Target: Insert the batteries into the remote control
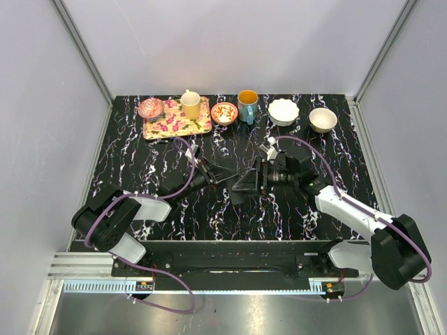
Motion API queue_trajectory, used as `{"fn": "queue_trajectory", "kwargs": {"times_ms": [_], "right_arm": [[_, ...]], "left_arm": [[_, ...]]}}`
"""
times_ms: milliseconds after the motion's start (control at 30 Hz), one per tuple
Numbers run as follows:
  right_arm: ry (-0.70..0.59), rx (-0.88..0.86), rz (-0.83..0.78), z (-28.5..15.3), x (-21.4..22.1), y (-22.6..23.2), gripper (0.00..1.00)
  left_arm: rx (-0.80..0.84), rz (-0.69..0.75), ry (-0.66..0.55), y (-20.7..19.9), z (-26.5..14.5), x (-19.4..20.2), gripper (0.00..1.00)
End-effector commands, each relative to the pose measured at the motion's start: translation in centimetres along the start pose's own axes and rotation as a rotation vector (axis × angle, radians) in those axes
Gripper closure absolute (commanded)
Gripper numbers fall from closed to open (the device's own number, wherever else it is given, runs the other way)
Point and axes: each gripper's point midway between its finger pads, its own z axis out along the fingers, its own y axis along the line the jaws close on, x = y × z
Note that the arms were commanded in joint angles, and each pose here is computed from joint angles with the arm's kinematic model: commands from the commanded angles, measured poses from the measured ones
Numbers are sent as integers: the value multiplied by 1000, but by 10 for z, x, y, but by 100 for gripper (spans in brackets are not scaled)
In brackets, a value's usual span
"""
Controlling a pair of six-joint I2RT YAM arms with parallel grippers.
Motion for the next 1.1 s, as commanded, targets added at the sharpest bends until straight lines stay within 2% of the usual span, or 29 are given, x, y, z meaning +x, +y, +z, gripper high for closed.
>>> {"fn": "queue_trajectory", "kwargs": {"times_ms": [0,300,1067], "right_arm": [[47,-103,-20,1,2,18,26],[80,-104,2,3,8,13,41],[100,-53,38,8,11,-6,66]], "left_arm": [[151,86,-2,-44,3,-3,100],[154,89,1,-46,4,-4,100],[157,94,14,-51,6,-1,100]]}}
